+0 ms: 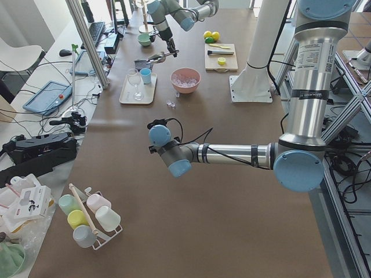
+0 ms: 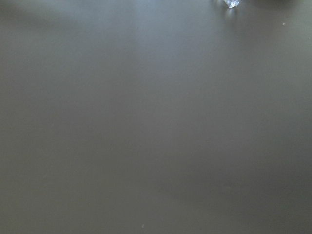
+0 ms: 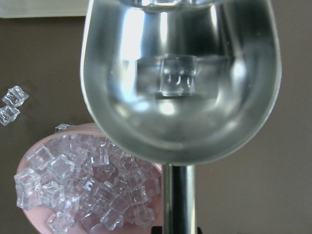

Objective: Put ice in cup with scoop

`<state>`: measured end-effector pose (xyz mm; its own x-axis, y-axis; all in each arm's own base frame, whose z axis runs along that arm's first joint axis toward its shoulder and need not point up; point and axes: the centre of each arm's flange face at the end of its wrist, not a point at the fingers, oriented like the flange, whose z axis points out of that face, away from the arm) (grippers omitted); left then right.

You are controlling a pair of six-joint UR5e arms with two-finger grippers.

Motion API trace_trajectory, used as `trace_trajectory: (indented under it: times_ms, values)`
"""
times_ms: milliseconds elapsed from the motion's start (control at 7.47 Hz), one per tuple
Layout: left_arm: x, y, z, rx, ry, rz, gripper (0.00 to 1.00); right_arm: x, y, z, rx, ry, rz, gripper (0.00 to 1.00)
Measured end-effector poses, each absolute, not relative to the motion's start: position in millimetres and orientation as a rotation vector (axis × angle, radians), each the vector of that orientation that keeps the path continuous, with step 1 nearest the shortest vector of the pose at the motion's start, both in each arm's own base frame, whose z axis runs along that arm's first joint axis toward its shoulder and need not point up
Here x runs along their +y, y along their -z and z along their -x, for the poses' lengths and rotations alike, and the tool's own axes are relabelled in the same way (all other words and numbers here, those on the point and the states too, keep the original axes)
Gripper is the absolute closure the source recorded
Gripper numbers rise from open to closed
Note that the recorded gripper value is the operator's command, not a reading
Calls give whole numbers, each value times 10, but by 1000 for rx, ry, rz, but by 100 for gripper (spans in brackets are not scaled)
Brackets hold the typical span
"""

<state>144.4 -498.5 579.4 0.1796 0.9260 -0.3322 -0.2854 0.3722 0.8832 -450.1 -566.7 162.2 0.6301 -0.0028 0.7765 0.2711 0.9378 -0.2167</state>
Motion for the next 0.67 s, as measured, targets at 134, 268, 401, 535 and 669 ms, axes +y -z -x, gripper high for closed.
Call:
trace_trajectory:
  times_ms: [134,268,401,535,669]
  values:
    - [-4868,-6048,-1115,1028,-930,-749,1,-5683,-1599,4527,-892,160,353,100]
    - [-4744,-6271,-858,1012,-875,-726,1,-5680,-1611,4543,-901,160,374,100]
    - [-4678,-6432,-643,990,-821,-707,1,-5666,-1619,4555,-913,159,402,100]
    - [-4659,-6541,-446,973,-763,-681,1,-5653,-1612,4562,-922,158,427,100]
    - [-4633,-6651,-269,960,-708,-653,1,-5642,-1592,4569,-933,159,446,100]
